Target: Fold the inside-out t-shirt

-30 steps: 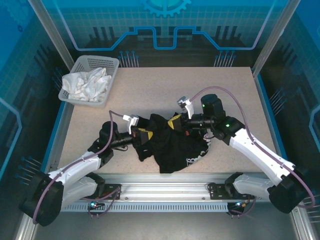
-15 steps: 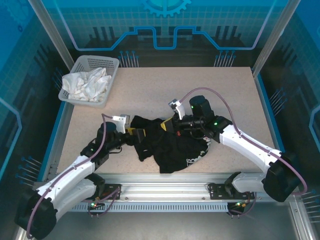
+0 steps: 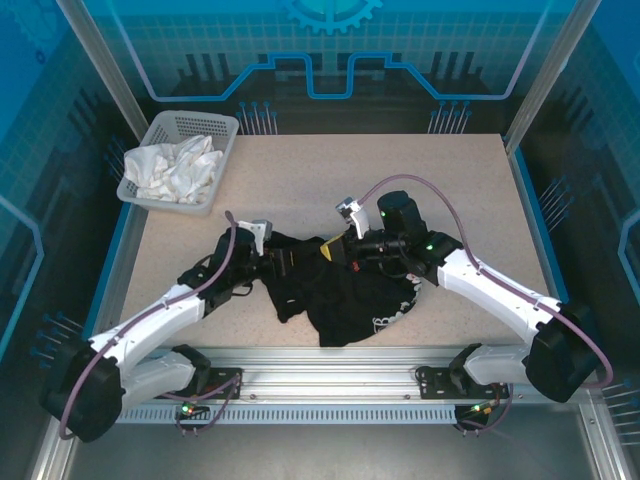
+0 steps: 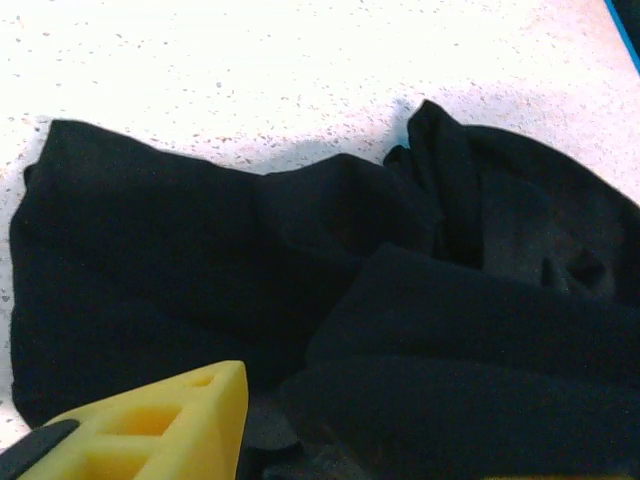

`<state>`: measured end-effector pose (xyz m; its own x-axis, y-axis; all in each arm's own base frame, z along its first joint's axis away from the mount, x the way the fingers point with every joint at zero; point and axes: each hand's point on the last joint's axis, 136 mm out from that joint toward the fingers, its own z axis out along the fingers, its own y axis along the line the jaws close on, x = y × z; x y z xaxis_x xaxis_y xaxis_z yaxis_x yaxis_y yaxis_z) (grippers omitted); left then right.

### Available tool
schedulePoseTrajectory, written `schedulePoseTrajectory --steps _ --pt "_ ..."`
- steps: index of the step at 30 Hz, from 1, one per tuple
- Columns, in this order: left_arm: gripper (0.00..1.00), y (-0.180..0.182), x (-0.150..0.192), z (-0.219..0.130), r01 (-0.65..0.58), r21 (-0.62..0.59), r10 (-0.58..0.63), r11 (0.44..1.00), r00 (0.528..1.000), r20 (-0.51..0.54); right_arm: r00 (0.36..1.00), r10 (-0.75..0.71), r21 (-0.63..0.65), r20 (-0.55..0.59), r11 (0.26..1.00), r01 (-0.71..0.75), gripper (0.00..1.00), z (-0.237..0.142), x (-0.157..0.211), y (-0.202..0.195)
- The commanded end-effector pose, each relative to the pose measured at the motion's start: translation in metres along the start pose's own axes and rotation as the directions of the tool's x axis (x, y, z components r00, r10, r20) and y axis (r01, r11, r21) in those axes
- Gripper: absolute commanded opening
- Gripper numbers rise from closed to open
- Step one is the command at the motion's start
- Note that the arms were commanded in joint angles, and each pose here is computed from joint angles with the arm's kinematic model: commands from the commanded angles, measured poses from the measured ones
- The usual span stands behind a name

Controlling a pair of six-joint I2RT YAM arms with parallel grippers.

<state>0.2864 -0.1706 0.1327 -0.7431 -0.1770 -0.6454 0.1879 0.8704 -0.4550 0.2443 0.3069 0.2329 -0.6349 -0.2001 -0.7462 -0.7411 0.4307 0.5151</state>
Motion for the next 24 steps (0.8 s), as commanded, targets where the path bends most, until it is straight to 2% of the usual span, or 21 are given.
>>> schedulePoseTrajectory --steps 1,7,11,14,17,20,24 --pt "0.33 0.004 -0.006 0.0 -0.02 -0.054 0.02 0.998 1.0 -0.014 0.997 -0.066 0.036 0.026 0.997 0.065 0.0 -0.011 -0.007 0.005" --pt "0.22 0.008 -0.004 0.005 -0.014 -0.069 0.011 0.998 0.999 -0.04 0.983 -0.165 0.066 0.086 0.985 0.159 0.0 -0.03 -0.02 0.014" --pt "0.12 -0.003 -0.007 0.001 -0.017 -0.015 0.017 1.0 0.999 -0.049 0.974 -0.206 0.123 0.09 0.973 0.194 0.0 -0.041 -0.021 0.011" --pt "0.01 -0.02 -0.008 -0.006 -0.027 0.073 0.032 0.997 0.998 -0.057 0.97 -0.225 0.17 0.09 0.963 0.208 0.0 -0.047 -0.021 0.007" --pt "0.0 -0.045 -0.011 -0.023 -0.049 0.208 0.057 0.977 0.998 -0.034 0.974 -0.22 0.273 0.06 0.942 0.196 0.0 -0.053 -0.019 -0.01" --pt "0.0 -0.075 -0.016 -0.048 -0.077 0.372 0.075 0.925 0.997 0.021 0.982 -0.187 0.415 0.012 0.895 0.165 0.0 -0.063 -0.016 -0.035" --pt "0.0 -0.106 -0.014 -0.075 -0.109 0.539 0.104 0.835 0.994 0.04 0.986 -0.168 0.481 -0.001 0.864 0.148 0.0 -0.073 -0.016 -0.046"
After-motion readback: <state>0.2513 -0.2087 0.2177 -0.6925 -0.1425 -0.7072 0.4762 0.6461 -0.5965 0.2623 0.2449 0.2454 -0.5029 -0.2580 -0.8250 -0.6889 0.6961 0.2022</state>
